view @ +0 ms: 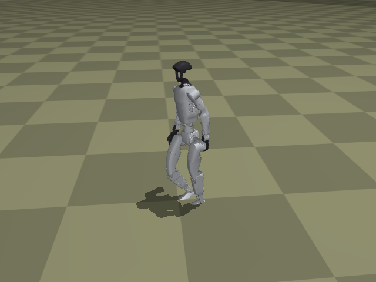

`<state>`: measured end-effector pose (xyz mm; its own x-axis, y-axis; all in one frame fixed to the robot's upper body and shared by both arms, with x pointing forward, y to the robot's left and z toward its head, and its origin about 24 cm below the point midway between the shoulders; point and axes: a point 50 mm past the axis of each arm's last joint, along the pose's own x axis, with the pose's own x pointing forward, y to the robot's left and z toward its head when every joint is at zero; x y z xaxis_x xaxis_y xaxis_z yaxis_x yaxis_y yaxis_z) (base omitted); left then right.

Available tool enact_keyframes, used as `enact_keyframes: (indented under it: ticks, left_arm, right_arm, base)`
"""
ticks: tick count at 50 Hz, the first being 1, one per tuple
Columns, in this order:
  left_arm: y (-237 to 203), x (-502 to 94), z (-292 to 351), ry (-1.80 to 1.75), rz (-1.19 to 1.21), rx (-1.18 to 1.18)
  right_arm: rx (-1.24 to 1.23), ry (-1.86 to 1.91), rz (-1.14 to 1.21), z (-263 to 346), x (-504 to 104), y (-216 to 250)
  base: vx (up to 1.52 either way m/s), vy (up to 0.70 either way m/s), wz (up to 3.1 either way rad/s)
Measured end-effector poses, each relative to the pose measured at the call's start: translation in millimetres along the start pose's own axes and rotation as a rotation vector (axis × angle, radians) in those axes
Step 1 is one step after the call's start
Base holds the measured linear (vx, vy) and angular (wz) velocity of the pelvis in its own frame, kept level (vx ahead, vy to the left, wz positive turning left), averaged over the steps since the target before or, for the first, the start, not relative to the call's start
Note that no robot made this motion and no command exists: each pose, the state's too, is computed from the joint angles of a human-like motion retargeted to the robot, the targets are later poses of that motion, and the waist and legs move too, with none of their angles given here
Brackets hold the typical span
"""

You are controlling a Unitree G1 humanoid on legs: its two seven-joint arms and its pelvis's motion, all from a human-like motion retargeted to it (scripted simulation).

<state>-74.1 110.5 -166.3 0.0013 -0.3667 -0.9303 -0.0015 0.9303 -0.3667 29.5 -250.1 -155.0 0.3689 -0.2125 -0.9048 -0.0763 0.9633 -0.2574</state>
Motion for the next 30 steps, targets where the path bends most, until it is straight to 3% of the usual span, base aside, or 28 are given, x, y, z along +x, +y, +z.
enact_keyframes:
  ticks: [21, 30]
  left_arm:
    - [29, -7, -10, 0.019, 0.178, -0.231]
    - [13, -4, -26, 0.069, 0.159, -0.288]
  right_arm:
    - [0.335, 0.215, -0.079, -39, -5, 5]
    - [0.351, 0.301, -0.167, -59, -14, -20]
  base:
    - [0.03, -0.02, 0.0]
    - [0.17, 0.12, -0.13]
